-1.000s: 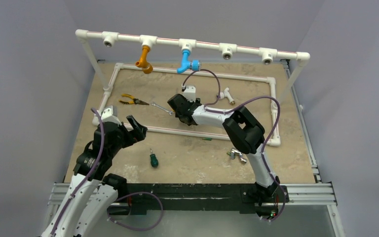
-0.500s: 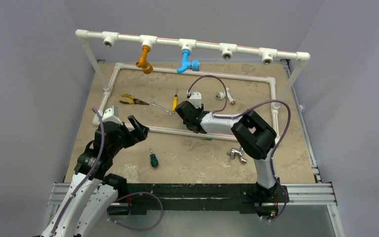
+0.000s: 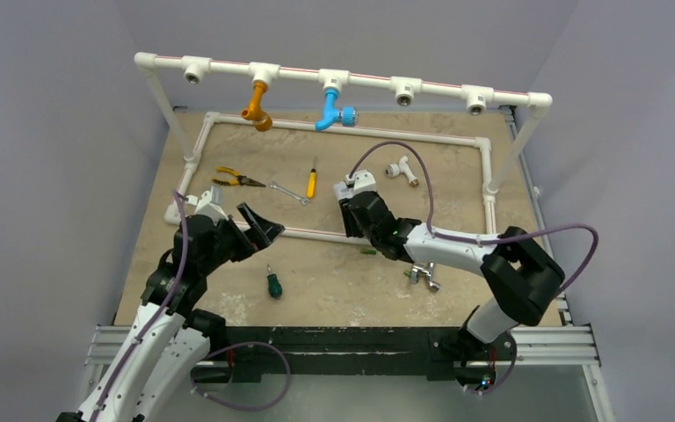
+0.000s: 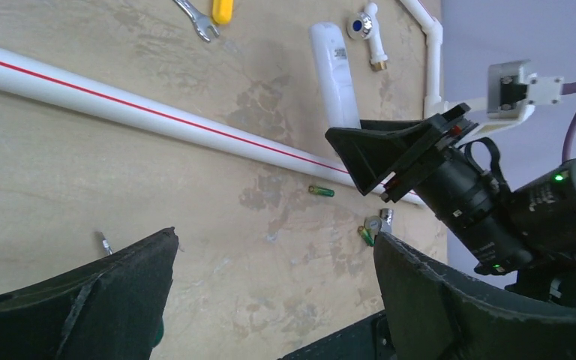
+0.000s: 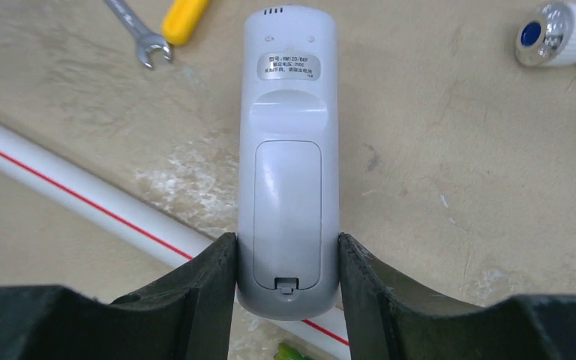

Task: Load the batteries into the remote control
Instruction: Pick up the remote control from the center of the board, then remove the battery cover from the remote control.

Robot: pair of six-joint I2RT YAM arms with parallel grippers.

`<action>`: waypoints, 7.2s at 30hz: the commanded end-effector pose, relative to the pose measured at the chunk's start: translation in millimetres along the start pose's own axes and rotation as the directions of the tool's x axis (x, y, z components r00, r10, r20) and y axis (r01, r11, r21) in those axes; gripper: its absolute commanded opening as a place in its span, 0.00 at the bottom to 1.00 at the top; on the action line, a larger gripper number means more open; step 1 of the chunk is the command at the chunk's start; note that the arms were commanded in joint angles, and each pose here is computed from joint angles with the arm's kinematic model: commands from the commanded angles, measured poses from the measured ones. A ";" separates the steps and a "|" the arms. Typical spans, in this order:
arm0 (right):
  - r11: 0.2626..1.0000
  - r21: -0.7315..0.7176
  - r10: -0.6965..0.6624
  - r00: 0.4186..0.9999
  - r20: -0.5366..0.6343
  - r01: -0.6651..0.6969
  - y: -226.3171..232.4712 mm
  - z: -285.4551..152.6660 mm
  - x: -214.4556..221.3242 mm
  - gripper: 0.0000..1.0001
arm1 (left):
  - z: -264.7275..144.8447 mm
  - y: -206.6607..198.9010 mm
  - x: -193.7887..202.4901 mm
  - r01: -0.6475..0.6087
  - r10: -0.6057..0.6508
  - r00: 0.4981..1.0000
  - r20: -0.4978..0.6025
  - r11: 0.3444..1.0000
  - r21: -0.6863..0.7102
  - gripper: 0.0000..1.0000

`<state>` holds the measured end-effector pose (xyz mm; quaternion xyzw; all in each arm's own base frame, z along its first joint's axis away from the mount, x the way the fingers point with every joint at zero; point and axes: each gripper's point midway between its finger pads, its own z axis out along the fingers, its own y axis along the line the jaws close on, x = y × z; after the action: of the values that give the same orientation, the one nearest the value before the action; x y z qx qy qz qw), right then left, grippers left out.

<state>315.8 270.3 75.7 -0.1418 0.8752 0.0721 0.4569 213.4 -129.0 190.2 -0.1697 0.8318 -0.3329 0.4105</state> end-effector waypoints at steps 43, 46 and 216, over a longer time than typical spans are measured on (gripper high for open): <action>0.759 -0.652 0.102 0.987 0.121 0.002 119.5 -169.2 -23.5 0.00 | 16.9 -55.4 24.0 0.185 -0.190 0.982 0.009 0.963 0.197 0.73; 0.747 -0.665 0.106 0.986 0.126 0.004 125.6 -171.2 -24.6 0.00 | 17.1 -56.9 24.9 0.184 -0.188 0.982 0.004 0.962 0.204 0.66; 0.150 -0.328 -0.469 0.359 0.807 0.933 102.6 -231.1 0.6 0.35 | 5.1 -137.6 101.0 0.190 0.068 0.939 -0.338 0.716 0.672 0.00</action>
<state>92.1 305.0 182.9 -0.7223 0.4006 0.2549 0.5027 158.8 -284.0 191.1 0.0132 0.7360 -0.6230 0.2646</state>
